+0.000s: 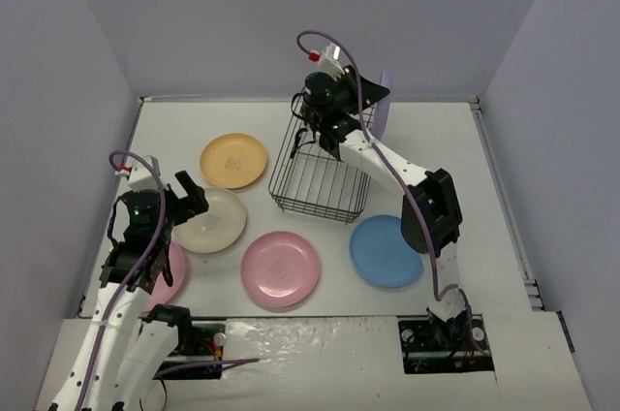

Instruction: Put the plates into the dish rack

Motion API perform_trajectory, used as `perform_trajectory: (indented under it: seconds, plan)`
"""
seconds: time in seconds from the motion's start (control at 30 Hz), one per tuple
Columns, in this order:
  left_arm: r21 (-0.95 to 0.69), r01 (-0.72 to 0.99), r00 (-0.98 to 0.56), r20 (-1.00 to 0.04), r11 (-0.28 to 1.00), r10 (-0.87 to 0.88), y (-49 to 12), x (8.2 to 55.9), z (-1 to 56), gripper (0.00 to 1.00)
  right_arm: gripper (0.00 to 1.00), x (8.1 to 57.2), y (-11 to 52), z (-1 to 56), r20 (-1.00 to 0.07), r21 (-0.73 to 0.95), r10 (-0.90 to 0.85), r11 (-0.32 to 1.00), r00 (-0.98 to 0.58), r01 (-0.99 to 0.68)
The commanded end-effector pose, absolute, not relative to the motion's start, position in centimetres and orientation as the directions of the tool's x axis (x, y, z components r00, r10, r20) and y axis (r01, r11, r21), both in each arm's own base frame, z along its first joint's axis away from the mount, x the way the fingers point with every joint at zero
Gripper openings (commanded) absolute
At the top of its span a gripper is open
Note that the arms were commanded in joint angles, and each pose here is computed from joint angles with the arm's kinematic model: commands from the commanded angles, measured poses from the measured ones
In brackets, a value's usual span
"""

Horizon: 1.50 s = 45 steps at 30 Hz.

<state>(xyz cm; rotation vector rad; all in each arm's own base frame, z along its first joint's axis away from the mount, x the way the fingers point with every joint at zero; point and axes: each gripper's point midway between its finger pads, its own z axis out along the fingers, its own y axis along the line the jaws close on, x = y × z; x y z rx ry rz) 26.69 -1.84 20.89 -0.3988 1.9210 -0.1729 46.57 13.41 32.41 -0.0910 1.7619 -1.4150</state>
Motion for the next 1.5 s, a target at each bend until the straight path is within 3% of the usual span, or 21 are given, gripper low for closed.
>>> perform_trajectory:
  seconds: [0.0,0.93,1.27,1.47]
  plan:
    - [-0.323,-0.19,-0.263,-0.893,0.927,-0.366,-1.5,27.5,23.4,0.97,0.0,47.0,13.6,34.4,-0.629,-0.777,-0.487,0.388,-0.606,0.495]
    - [-0.3,-0.208,-0.27,-0.897,0.931,-0.35,-1.2,27.7,23.2,0.97,0.0,51.9,15.5,29.8,-0.603,-0.798,-0.554,0.427,-0.574,0.425]
    - [-0.296,-0.209,-0.28,-0.895,0.932,-0.347,-1.2,27.8,22.9,0.97,0.0,51.3,14.4,33.2,-0.663,-0.749,-0.515,0.445,-0.543,0.491]
    - [-0.296,-0.209,-0.28,-0.895,0.932,-0.347,-1.2,27.8,22.9,0.97,0.0,50.3,13.5,35.0,-0.638,-0.77,-0.516,0.407,-0.572,0.491]
